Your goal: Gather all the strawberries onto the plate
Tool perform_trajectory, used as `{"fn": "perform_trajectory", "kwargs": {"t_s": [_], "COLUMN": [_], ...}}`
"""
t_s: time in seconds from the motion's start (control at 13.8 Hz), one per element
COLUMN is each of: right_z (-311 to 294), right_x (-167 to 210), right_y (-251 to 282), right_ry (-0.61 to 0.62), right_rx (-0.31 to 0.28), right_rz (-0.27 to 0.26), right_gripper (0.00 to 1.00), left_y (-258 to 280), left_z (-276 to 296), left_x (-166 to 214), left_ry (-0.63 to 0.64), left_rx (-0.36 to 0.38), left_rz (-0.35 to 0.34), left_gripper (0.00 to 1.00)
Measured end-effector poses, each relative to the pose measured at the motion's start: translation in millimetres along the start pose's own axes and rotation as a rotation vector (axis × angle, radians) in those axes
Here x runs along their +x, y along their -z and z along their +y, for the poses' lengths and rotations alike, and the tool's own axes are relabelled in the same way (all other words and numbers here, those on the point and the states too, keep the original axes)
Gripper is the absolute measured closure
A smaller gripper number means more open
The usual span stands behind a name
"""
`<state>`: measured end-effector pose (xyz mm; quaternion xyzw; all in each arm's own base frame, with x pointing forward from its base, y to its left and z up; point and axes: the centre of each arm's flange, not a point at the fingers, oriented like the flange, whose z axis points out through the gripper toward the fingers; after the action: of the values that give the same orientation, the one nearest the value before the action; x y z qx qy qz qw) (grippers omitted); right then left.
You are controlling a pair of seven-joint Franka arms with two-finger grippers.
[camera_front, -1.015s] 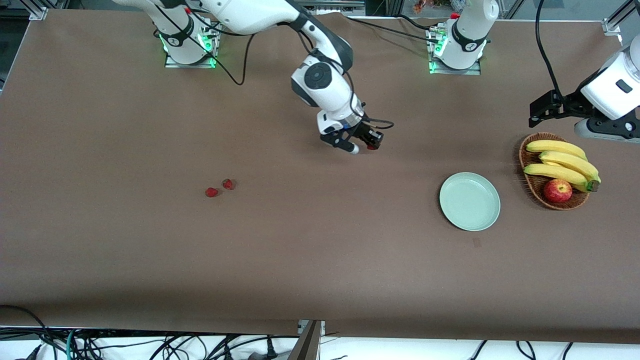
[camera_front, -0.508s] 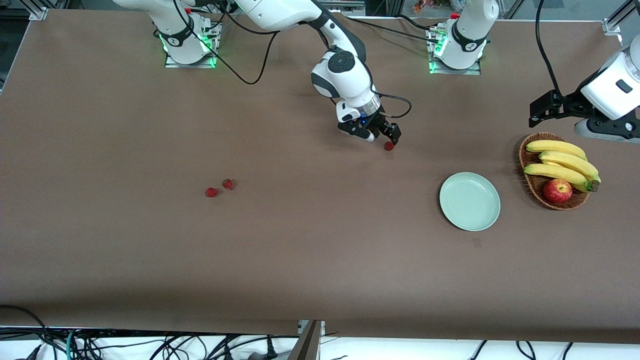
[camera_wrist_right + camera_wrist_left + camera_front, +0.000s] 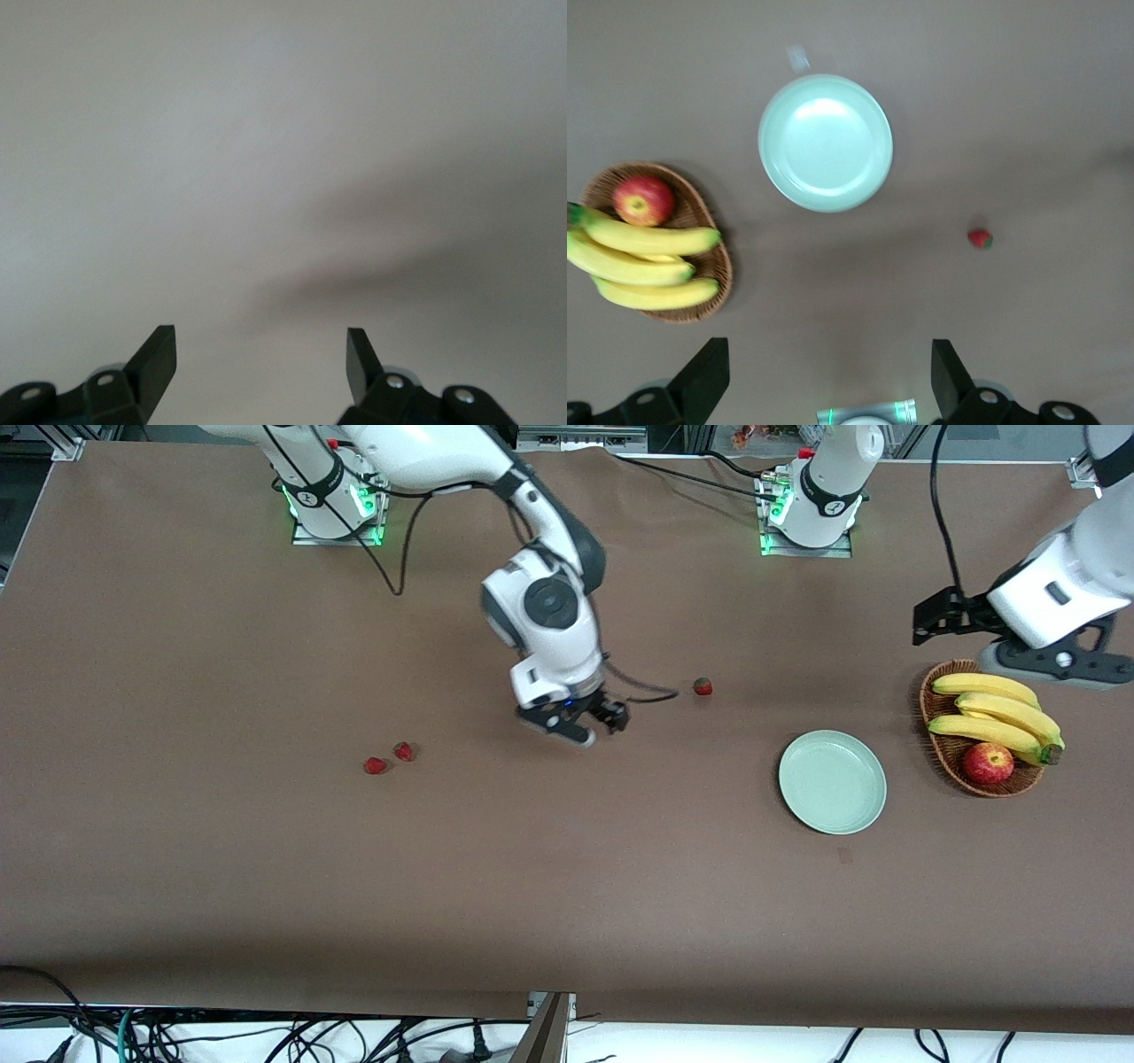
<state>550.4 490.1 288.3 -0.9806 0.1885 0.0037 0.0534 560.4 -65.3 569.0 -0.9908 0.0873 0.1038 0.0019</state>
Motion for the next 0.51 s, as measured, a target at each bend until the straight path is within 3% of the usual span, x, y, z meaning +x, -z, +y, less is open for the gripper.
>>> {"fn": "perform_trajectory", "kwargs": {"t_s": [0.29,0.51], "right_z": [101.3,169.0], "right_x": [118.3,156.5], "right_y": [4.5,-25.8], "right_ry": [0.167,0.249], "right_rx": [-0.121,-0.191], "right_rz": [-0.062,-0.103], "right_gripper": [0.15,0.15], "left_y": [-86.2,-152.7], "left_z": [29.9,72.8], "left_x": [50.2,83.2], "left_ry": [-0.062,0.003], "left_rx": [-0.029,-0.027], "left_rz": [-0.137,-0.124], "left_gripper": [0.0,0.0]}}
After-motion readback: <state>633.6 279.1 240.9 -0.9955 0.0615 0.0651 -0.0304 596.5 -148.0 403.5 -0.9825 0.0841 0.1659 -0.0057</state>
